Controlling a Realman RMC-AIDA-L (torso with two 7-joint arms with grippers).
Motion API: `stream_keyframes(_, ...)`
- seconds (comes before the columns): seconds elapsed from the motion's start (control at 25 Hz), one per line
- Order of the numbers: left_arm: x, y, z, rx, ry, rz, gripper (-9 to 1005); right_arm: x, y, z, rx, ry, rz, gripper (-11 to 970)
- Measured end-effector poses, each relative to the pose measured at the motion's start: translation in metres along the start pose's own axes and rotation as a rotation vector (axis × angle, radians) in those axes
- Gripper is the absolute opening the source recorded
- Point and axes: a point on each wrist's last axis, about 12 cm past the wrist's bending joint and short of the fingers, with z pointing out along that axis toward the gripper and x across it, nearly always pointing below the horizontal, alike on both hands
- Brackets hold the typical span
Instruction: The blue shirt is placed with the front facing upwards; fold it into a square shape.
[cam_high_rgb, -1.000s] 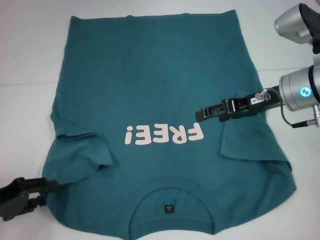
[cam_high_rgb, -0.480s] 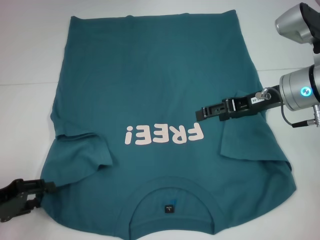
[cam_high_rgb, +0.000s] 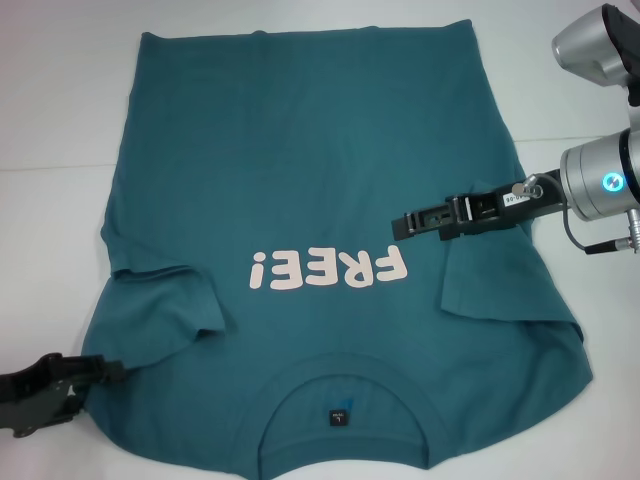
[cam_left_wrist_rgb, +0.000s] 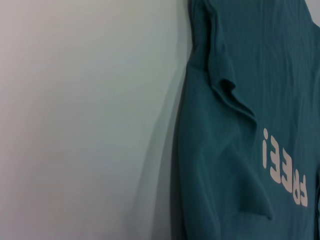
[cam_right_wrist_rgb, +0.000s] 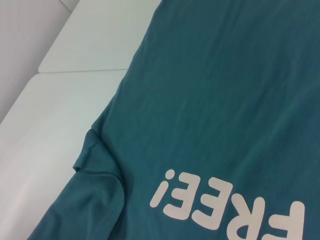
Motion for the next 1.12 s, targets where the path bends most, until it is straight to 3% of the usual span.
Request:
stream_keyframes(0.24,0.001,0.002,-0.001,-0.008,-0.005,-0.003,515,0.001,-0.001,0.000,0.001,0.001,0.001,934)
stream_keyframes(0.56,0.002,0.004,-0.002,-0.008,-0.007,-0.007,331,0.002,-0.001,-0.001,-0.001,0.000,0.005,933)
stream_keyframes(0.76,0.002,0.003,-0.002,-0.005,-0.004,-0.002,118,0.002,-0.001,-0.001,-0.002,0.000,0.005,933)
stream_keyframes(1.08,0.002,0.001,-0.006,0.045,-0.001,0.016,6,0.002,-0.001,-0.001,-0.003,0.002,0.006,932)
stream_keyframes(1.12,0.002,0.000,-0.011,0.101,-0.011,0.018,6,0.002,-0.001,-0.001,-0.003,0.002,0.006,932)
